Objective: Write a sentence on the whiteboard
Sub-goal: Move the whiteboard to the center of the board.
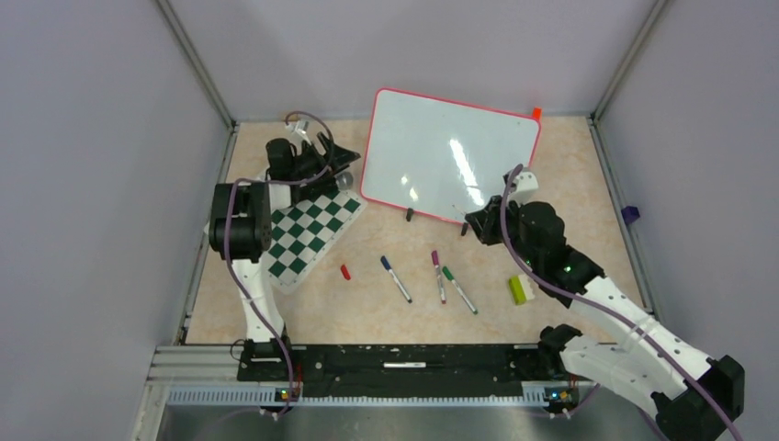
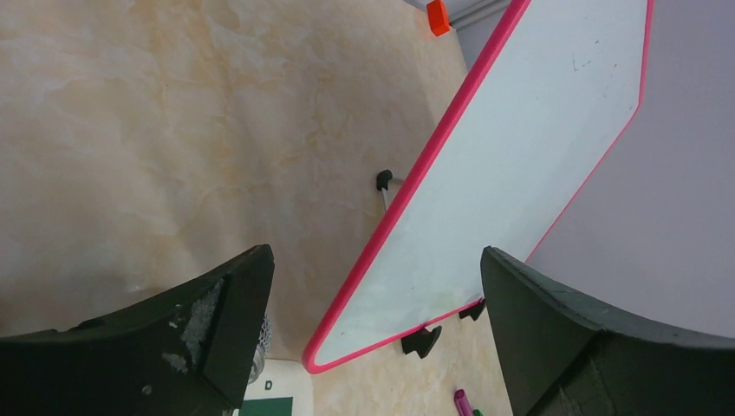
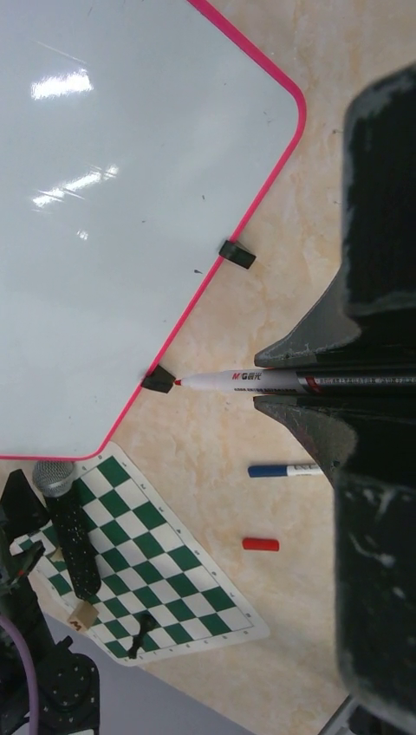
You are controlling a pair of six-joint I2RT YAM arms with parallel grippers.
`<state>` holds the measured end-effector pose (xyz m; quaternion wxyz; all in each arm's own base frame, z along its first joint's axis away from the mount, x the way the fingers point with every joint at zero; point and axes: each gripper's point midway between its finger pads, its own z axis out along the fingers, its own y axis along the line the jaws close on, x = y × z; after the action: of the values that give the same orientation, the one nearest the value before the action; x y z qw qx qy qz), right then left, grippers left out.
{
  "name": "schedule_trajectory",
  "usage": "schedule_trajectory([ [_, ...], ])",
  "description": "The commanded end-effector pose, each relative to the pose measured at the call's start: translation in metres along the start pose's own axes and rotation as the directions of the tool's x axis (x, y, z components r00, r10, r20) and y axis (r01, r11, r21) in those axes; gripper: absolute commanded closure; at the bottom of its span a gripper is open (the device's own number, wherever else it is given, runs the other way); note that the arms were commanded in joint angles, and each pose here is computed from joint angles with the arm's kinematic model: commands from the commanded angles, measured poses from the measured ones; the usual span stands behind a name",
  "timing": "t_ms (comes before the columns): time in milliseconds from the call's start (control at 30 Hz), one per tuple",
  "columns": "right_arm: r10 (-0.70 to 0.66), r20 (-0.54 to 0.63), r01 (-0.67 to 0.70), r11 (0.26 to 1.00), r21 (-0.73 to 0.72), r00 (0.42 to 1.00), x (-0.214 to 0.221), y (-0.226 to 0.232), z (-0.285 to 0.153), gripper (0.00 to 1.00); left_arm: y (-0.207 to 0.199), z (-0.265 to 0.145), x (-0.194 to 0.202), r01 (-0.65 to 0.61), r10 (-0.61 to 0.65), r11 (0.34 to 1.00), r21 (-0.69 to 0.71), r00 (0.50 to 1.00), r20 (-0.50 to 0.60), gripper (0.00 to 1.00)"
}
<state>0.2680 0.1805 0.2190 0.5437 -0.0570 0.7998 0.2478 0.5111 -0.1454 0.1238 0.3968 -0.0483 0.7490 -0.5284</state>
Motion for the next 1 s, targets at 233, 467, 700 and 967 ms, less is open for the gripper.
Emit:
schedule_trajectory([
  [233,-0.003,0.05,0.003,1.0,-0.009,0.999,-0.011,-0.001,0.0,1.0,-0.035,0.033,0.036,-0.092,0.111,0.98,0.176,0.989,-0.102,0.09],
  [467,0.011,0.044,-0.011,1.0,-0.003,0.999,-0.004,-0.005,-0.002,1.0,-0.045,0.026,0.066,-0.069,0.104,0.972,0.223,0.983,-0.151,0.17],
  [700,0.019,0.037,-0.019,1.0,0.002,0.999,0.0,-0.007,-0.003,1.0,-0.058,0.009,0.086,-0.068,0.107,0.969,0.236,0.982,-0.153,0.21],
  [967,0.024,0.036,-0.024,1.0,-0.001,0.999,-0.001,-0.007,-0.003,1.0,-0.072,-0.001,0.101,-0.101,0.145,0.966,0.24,0.974,-0.172,0.25],
])
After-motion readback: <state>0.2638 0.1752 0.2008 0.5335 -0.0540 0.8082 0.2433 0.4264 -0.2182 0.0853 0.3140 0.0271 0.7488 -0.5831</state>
